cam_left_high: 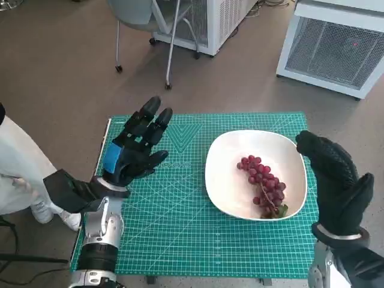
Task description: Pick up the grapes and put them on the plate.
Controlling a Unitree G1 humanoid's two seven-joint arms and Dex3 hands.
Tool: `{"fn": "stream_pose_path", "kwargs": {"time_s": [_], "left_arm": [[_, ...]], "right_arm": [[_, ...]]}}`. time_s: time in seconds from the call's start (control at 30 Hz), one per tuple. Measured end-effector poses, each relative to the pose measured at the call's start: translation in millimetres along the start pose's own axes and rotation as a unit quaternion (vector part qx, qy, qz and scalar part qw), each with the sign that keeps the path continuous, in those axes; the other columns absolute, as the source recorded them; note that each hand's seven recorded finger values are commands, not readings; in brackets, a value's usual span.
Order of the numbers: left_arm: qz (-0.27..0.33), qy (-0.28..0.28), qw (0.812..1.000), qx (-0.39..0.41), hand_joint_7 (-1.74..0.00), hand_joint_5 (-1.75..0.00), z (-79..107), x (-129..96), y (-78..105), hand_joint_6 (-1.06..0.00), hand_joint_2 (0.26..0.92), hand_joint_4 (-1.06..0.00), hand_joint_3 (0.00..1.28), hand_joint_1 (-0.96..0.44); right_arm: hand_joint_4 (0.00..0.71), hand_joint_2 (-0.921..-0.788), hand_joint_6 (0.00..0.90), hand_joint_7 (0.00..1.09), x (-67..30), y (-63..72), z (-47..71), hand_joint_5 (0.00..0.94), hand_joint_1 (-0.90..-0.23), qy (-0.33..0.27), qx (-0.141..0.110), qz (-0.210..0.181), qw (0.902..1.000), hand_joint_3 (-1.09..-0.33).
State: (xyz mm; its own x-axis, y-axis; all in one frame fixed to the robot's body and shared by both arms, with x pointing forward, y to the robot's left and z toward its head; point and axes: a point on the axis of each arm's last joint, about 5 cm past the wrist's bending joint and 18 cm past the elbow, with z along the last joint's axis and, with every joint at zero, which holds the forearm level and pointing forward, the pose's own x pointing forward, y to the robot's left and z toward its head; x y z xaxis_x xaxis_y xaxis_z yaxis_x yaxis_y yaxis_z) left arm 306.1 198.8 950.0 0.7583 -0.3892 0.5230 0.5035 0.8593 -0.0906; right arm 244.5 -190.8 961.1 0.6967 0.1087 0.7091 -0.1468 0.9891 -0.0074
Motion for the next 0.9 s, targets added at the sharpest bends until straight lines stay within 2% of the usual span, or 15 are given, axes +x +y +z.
{"fn": "stream_pose_path", "kwargs": {"time_s": [0.9], "left_arm": [[0.009,-0.005,1.0,-0.029,-0.01,-0.01,-1.0,-11.7,-3.7,-0.27,0.921,-0.22,0.22,-0.43]], "right_arm": [[0.46,-0.921,0.122,0.58,0.6,-4.2,2.1,0.004,-0.513,0.0,-0.001,0.008,1.0,-0.541]]}}
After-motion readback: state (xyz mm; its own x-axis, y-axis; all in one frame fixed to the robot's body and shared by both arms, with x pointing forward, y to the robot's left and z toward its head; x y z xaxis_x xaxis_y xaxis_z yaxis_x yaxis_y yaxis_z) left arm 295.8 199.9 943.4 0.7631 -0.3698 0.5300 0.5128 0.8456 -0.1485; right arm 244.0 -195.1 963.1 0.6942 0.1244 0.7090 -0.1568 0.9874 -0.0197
